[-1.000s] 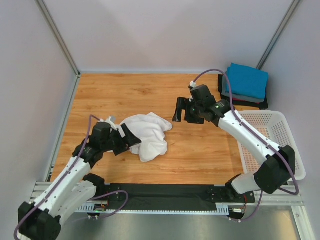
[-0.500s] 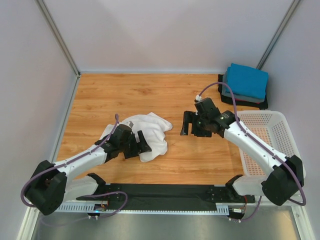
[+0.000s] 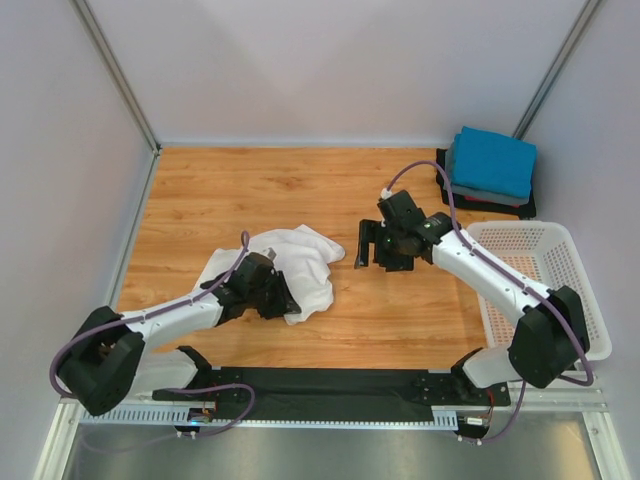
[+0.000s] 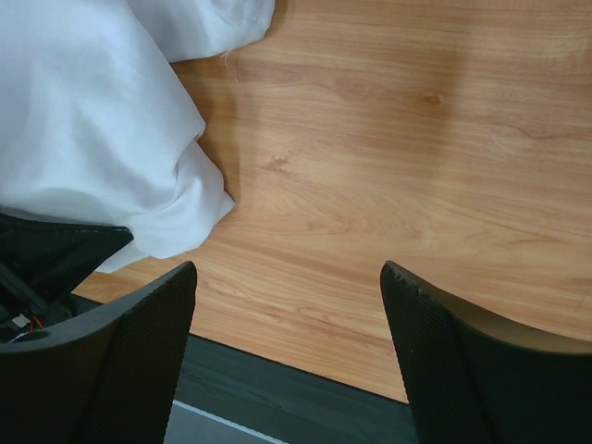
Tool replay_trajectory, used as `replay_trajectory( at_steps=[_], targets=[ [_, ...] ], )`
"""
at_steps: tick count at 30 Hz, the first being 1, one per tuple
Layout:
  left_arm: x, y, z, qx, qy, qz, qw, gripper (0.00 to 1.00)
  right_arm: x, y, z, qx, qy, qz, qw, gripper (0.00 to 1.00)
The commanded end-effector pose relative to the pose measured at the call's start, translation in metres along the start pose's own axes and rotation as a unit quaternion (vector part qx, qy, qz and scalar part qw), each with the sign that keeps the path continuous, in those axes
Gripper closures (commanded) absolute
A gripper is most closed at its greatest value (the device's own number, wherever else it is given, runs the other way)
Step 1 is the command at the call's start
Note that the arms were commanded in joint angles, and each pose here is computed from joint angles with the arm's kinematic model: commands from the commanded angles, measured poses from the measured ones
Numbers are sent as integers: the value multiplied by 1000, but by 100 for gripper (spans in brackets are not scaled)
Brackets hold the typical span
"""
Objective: Fold and stack the t-shirts
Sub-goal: Flatten the tshirt out
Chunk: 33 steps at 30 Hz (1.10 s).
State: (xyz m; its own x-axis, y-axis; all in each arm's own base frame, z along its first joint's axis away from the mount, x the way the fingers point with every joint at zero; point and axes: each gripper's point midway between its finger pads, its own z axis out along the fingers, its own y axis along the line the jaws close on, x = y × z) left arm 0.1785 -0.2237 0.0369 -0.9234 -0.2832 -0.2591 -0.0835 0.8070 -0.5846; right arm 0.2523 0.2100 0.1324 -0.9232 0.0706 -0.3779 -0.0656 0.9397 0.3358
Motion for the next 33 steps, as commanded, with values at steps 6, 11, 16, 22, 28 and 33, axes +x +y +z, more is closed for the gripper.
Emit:
replay_trajectory(
  at_steps=[6, 11, 16, 22, 28, 33],
  targets=[
    [-65, -45, -57, -27, -104, 43, 993, 100, -28, 9, 8, 2, -45, 13, 999, 27],
    [-124, -81, -135, -50, -199, 83, 975, 100, -48, 21, 20, -22, -86, 30, 996, 33],
    [-158, -102, -174, -29, -239, 59, 969, 100, -67, 35, 41, -39, -105, 35, 993, 36],
    [-177, -78, -194, -65, -268, 27, 961, 100, -63, 46, 75, -25, -104, 29, 994, 37],
    [-182, -51, -227, -96, -309, 8, 946, 100, -65, 36, 110, 16, -96, 28, 995, 37],
    [-178, -34, -247, -120, -331, 4, 936, 100, -78, 38, 130, 28, -106, 22, 994, 42]
  ],
)
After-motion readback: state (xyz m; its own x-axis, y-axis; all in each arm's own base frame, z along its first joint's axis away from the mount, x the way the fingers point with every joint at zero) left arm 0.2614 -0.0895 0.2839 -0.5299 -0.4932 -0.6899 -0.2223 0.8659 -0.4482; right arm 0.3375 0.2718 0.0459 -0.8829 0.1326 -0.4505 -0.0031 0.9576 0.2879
